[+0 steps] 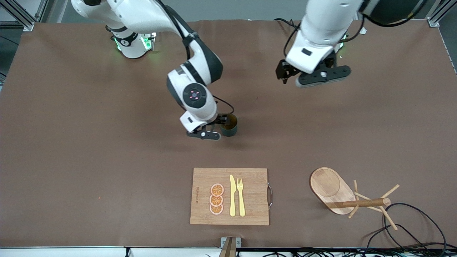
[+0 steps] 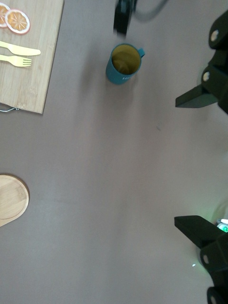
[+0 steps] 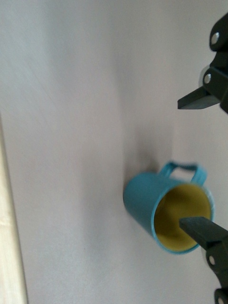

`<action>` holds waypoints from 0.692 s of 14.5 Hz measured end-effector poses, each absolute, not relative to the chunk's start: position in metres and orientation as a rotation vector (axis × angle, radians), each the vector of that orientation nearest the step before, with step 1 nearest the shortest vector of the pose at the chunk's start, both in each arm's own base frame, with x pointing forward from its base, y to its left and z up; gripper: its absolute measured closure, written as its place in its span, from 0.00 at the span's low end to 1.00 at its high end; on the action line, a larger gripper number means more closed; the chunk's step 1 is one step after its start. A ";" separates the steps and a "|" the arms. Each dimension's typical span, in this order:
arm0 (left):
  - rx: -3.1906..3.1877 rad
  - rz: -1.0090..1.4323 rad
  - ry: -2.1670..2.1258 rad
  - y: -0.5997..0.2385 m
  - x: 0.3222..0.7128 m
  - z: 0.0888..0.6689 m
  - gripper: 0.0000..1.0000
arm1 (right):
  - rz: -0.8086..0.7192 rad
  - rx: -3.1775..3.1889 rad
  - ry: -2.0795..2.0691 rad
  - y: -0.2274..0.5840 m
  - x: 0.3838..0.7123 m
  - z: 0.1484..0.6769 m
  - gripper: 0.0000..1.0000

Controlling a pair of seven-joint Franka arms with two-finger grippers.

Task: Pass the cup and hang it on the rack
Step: 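Set the mug down while the left gripper reaches toward it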

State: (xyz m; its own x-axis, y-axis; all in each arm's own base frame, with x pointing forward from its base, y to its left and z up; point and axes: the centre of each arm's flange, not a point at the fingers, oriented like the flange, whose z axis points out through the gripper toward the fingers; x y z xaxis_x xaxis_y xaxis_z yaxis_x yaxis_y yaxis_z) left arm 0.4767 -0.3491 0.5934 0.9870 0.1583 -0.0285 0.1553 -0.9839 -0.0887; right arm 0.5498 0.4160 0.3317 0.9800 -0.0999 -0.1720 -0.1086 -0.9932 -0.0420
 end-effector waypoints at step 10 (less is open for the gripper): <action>-2.911 -0.261 -0.423 -0.523 0.400 0.477 0.00 | 0.376 -3.127 -0.038 0.149 0.618 0.449 0.00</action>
